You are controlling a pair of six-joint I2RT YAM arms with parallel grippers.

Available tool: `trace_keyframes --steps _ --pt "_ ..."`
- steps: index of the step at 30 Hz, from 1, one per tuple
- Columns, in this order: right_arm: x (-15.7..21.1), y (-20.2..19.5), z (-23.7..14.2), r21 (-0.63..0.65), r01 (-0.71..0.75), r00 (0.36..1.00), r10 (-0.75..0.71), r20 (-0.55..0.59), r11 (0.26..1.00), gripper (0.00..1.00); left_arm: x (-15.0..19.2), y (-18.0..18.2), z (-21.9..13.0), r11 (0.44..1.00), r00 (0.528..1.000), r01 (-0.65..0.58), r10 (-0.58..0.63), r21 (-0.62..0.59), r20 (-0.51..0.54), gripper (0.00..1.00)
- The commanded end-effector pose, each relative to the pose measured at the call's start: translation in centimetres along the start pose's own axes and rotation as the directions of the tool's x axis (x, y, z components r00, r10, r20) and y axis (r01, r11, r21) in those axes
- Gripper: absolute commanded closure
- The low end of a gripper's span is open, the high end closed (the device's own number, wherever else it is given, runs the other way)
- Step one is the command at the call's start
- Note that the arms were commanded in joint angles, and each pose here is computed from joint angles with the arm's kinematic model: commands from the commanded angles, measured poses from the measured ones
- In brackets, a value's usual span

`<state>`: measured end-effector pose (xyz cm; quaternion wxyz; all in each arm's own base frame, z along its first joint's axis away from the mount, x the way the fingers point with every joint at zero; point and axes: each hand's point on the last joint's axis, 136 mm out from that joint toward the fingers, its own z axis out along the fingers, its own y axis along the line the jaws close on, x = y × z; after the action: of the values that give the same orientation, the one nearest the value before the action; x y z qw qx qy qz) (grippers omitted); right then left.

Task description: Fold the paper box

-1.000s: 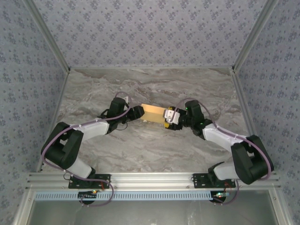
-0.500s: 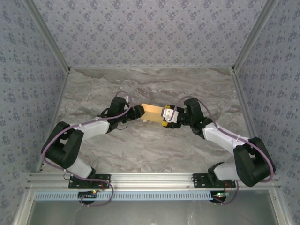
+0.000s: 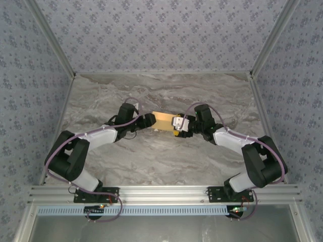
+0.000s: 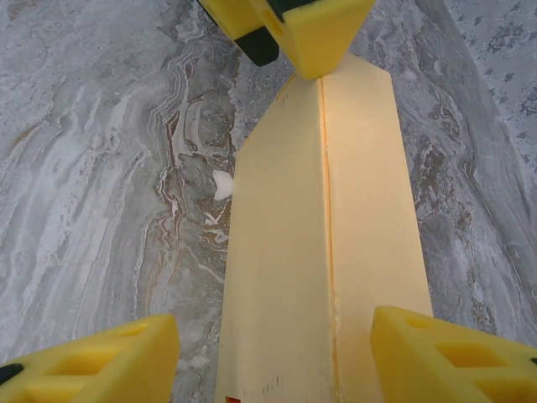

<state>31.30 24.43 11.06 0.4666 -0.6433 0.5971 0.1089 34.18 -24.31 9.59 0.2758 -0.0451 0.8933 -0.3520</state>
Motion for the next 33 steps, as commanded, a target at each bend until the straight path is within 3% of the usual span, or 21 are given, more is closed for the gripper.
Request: trace_keyframes --steps 1,5,9,15,25,33 --pt "3.1 3.2 0.3 -0.106 -0.064 0.994 0.054 -0.092 0.992 0.36 -0.5 -1.1 -1.2 0.999 0.999 -0.042 0.043 0.026 -0.020 0.15" --pt "3.4 3.3 0.5 -0.109 -0.068 0.993 0.057 -0.101 0.992 0.37 -3.8 -4.9 -3.4 0.988 0.994 -0.095 0.088 0.118 0.066 0.11" --pt "3.2 3.4 0.4 -0.107 -0.062 0.995 0.053 -0.089 0.992 0.37 -5.9 -6.3 -4.4 0.984 0.984 -0.140 0.127 0.109 0.125 0.11" --pt "3.3 3.4 0.4 -0.110 -0.066 0.994 0.056 -0.095 0.992 0.37 -5.6 -3.3 -2.3 0.995 0.991 -0.088 0.082 0.053 0.106 0.12" --pt "2.7 3.2 0.2 -0.111 -0.064 0.995 0.056 -0.080 0.992 0.37 -0.5 4.6 1.7 0.992 1.000 0.002 -0.005 -0.125 -0.023 0.17" --pt "-0.9 -0.8 -1.5 0.003 -0.098 0.995 0.098 -0.019 0.995 0.28 0.1 5.2 1.6 0.990 1.000 -0.010 0.007 -0.139 -0.027 0.18"
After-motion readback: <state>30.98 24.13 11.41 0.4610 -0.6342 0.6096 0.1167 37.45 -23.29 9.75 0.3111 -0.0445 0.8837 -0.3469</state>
